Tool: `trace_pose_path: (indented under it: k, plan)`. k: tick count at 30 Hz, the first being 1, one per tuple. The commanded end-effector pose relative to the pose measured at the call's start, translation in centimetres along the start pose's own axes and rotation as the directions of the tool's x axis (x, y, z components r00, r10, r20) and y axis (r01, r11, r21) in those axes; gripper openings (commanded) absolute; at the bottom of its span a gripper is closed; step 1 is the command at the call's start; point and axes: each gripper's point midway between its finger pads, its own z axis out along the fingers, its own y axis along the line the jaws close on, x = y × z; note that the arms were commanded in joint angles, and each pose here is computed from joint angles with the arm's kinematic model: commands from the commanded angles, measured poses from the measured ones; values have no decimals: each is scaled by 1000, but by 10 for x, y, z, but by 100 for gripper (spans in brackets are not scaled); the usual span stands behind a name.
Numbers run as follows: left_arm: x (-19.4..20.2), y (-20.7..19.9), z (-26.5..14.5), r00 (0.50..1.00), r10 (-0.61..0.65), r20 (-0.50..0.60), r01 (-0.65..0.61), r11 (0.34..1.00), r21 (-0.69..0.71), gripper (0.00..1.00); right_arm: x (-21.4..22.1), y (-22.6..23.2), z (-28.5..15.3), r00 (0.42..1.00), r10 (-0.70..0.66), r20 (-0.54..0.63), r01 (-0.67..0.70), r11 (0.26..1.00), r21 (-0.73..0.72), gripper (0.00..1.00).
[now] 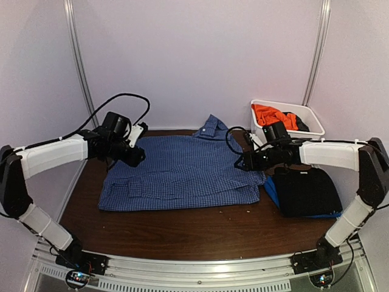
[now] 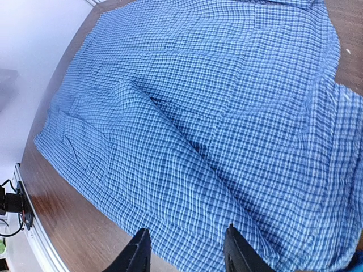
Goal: Fold and stack the mixed laundry pile
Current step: Adjust the 1/3-folded shirt at the center of the board.
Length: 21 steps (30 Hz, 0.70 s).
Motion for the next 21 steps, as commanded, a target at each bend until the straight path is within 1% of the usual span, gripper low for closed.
trace_pose_path:
  k: [1,3,6,10,11,16,19,21]
  plan:
    - [22,-42,43,963,-243,-119,262,947,184,46,-10,9,41,998,-50,-49,47,997,-64,42]
    - [32,-45,55,945,-291,-151,315,933,173,46,-7,4,59,995,-56,-80,51,997,-60,41]
    - [60,-43,70,907,-355,-225,385,916,108,44,2,-6,82,991,-45,-122,40,998,-46,39]
    - [109,-43,81,834,-432,-343,460,888,2,43,18,-14,104,986,-27,-167,22,999,-33,37]
    - [123,-37,82,811,-461,-359,476,878,-51,41,23,-15,109,983,-25,-180,20,999,-32,37]
    - [187,-38,71,695,-563,-447,560,814,-155,35,53,-10,124,967,-47,-252,43,999,-22,37]
    - [220,-43,53,623,-633,-460,617,759,-209,34,75,2,124,955,-70,-289,66,998,-24,36]
    - [235,-43,38,592,-670,-448,640,729,-244,33,91,6,119,947,-73,-312,71,997,-16,37]
